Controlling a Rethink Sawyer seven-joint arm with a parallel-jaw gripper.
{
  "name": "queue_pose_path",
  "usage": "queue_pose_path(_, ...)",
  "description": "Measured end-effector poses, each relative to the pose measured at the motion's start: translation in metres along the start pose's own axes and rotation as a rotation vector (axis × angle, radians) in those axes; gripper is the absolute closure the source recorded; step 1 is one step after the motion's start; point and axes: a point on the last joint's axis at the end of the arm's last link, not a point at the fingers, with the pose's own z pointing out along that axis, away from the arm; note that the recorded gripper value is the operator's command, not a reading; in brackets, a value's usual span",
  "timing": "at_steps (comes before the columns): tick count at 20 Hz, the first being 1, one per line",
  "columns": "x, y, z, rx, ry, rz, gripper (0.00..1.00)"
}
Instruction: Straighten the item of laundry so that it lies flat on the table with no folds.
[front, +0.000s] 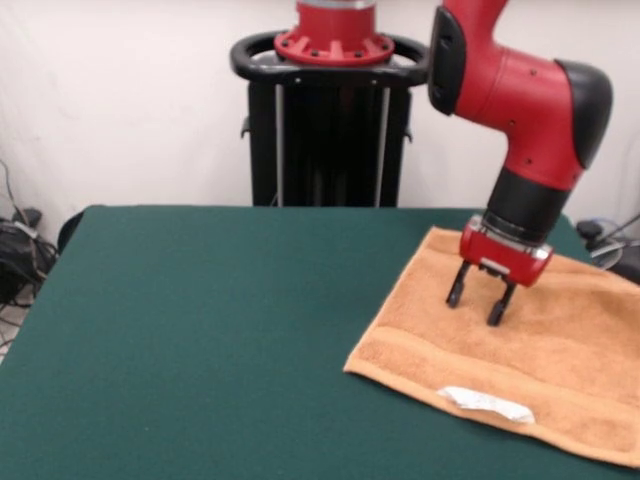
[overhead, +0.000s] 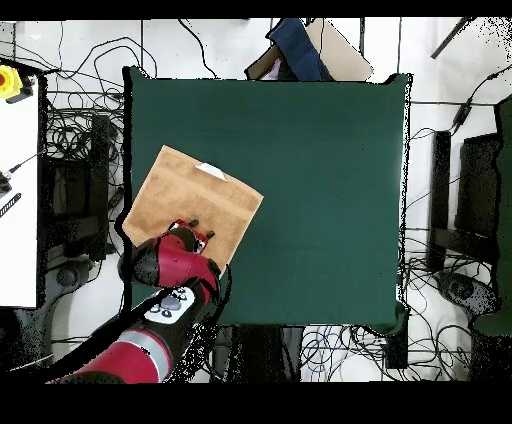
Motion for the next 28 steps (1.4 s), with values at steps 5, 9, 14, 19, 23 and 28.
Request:
queue_pose_path(5,-0.026,-0.015,0.012,0.018,-0.036,-0.030,0.00)
queue_pose_path(9,-0.042,-0.030,0.019,0.032,-0.052,-0.054,0.00)
queue_pose_path(14,-0.062,-0.067,0.031,0.049,-0.059,-0.096,0.00)
queue_pose_path(19,-0.077,-0.116,0.037,0.058,-0.064,-0.151,0.00)
queue_pose_path(23,-0.084,-0.180,0.032,0.072,-0.032,-0.185,0.00)
queue_pose_path(28,-0.068,-0.249,0.018,0.096,0.039,-0.206,0.00)
